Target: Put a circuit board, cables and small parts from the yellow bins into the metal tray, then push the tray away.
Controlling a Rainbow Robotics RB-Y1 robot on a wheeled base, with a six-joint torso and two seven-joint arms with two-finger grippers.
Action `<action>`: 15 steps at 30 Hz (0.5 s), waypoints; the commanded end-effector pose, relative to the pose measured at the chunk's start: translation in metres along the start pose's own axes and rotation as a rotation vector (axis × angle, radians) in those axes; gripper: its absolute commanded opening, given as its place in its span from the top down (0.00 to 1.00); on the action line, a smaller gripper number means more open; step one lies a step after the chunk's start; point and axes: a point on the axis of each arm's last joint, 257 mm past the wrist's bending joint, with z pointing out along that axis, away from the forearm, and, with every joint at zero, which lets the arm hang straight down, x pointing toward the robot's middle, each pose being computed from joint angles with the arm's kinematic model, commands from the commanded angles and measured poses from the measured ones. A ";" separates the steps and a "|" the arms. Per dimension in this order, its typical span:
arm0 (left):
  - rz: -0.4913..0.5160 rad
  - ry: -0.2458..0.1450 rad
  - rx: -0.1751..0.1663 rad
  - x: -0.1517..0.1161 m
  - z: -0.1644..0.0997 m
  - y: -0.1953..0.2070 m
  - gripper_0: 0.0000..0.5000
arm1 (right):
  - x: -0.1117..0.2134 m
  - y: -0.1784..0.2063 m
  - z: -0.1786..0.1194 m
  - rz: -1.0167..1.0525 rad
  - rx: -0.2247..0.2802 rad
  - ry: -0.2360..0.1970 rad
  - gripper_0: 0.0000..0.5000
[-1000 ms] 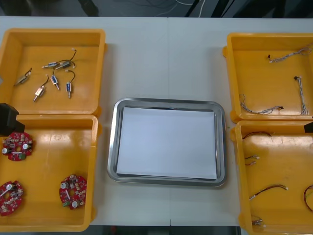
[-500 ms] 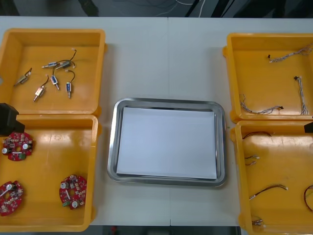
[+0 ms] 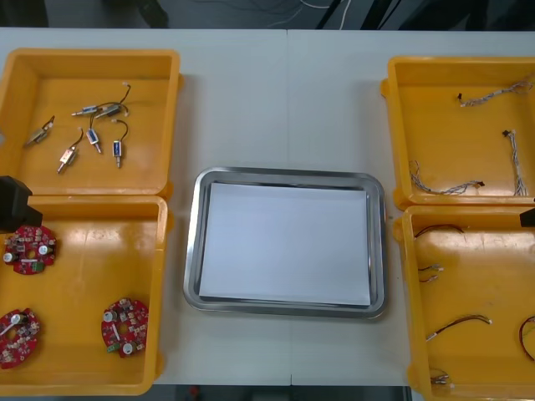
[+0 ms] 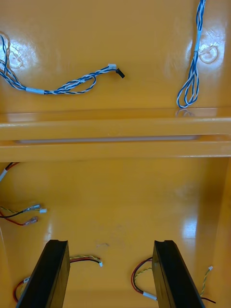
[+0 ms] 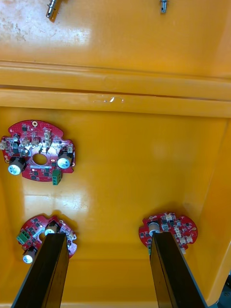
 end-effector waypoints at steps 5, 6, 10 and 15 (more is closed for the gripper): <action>0.101 -0.042 -0.049 -0.009 -0.014 0.014 0.00 | -0.001 -0.018 -0.011 0.031 0.036 -0.012 0.00; 0.101 -0.042 -0.049 -0.009 -0.014 0.014 0.00 | -0.001 -0.018 -0.011 0.031 0.036 -0.012 0.00; 0.101 -0.042 -0.049 -0.009 -0.014 0.014 0.00 | -0.001 -0.018 -0.011 0.031 0.036 -0.012 0.00; 0.101 -0.042 -0.049 -0.009 -0.014 0.014 0.00 | -0.001 -0.018 -0.011 0.031 0.036 -0.012 0.00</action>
